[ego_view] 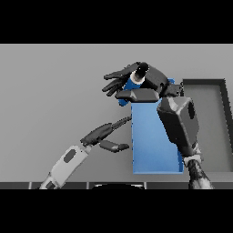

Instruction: Pick up the blue pipe and place it into the blue bin.

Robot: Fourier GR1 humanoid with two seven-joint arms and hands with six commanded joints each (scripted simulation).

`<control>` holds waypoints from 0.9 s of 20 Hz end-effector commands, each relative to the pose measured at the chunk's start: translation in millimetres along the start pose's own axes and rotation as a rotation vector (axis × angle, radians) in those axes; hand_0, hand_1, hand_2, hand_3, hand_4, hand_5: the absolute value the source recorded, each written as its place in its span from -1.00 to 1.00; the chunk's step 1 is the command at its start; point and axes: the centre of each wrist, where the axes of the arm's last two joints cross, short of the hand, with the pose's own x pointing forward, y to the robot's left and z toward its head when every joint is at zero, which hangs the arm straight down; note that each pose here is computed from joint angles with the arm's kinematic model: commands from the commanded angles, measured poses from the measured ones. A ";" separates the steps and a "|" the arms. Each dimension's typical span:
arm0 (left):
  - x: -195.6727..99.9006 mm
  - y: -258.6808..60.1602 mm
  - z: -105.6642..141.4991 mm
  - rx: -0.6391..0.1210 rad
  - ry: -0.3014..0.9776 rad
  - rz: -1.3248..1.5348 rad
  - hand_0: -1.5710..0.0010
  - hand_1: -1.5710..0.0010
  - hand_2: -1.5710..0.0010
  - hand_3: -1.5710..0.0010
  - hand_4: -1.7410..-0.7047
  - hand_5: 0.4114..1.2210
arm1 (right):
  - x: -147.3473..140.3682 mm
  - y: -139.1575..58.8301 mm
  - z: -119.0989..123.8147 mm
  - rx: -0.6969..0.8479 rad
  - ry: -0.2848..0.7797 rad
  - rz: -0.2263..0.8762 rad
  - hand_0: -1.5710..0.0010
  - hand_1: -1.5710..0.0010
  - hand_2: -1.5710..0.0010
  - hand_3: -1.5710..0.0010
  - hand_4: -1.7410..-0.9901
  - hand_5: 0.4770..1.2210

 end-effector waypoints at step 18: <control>3.4 4.3 11.1 0.026 0.028 -0.037 1.00 1.00 1.00 1.00 0.76 -0.86 | -107.1 -102.6 143.4 -0.760 0.579 -0.118 -1.00 -1.00 -1.00 -1.00 -0.36 1.00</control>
